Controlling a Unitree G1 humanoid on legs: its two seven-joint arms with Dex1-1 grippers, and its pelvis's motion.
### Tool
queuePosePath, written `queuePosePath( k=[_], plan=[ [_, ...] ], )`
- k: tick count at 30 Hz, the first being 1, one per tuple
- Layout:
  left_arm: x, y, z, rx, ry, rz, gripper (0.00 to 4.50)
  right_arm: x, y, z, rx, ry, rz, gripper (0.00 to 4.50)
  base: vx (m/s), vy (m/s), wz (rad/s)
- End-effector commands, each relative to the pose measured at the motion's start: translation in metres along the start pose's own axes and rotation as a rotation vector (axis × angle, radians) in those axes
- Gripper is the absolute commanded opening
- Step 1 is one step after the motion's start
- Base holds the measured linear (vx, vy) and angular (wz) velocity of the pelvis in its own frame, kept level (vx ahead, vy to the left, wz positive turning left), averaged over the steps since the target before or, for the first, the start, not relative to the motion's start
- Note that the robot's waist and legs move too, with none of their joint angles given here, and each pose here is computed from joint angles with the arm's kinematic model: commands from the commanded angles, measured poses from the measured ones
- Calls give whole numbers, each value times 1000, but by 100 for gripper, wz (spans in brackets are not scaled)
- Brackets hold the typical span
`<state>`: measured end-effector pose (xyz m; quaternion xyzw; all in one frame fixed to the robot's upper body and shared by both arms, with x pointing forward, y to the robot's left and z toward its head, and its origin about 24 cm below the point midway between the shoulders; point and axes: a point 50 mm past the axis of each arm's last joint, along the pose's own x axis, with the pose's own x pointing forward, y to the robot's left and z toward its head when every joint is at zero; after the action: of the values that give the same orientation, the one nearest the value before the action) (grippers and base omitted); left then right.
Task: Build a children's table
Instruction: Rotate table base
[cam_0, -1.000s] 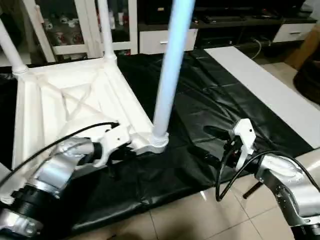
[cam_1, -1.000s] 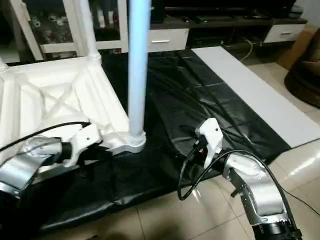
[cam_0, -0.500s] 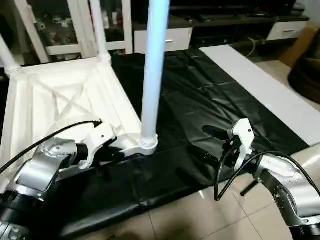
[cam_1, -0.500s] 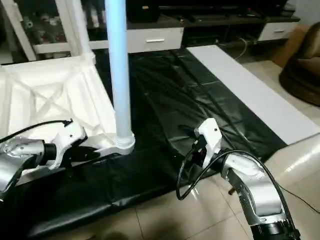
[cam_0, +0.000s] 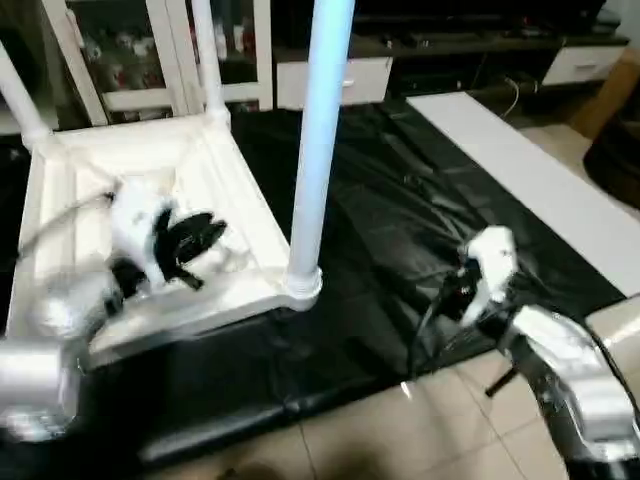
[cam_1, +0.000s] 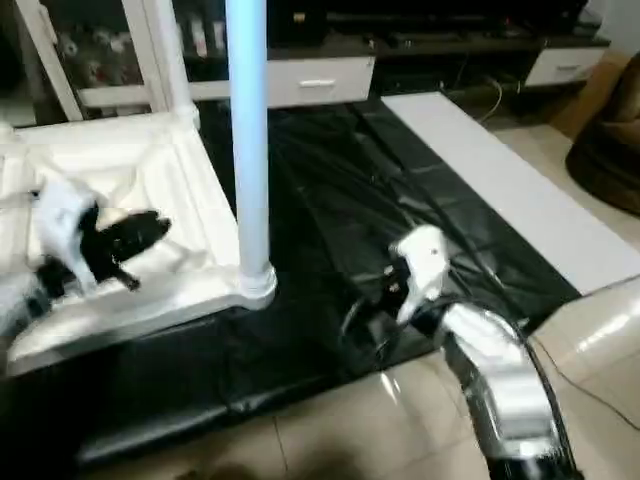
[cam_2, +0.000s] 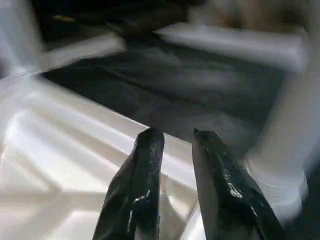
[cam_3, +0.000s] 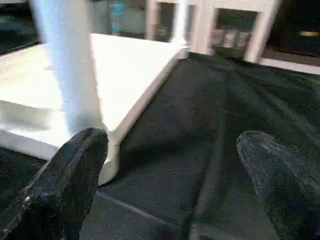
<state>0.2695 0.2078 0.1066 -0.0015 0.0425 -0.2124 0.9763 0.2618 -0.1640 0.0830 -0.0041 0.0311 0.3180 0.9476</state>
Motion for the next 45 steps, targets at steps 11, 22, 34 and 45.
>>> queuePosePath(
  k=[11,22,34,45],
  plan=[
    [2,-14,-19,79,-43,378,117,23,16,-7,18,-17,-87,450,-3,-36,54],
    [16,-29,-22,148,-31,354,117,13,12,-15,29,9,-131,450,-24,-179,73],
    [35,-44,-14,131,-110,228,117,-8,-5,-23,106,12,-368,450,-37,-199,24],
    [40,-39,-13,173,-92,166,117,8,14,-22,117,36,-250,450,8,16,-11]
  ],
)
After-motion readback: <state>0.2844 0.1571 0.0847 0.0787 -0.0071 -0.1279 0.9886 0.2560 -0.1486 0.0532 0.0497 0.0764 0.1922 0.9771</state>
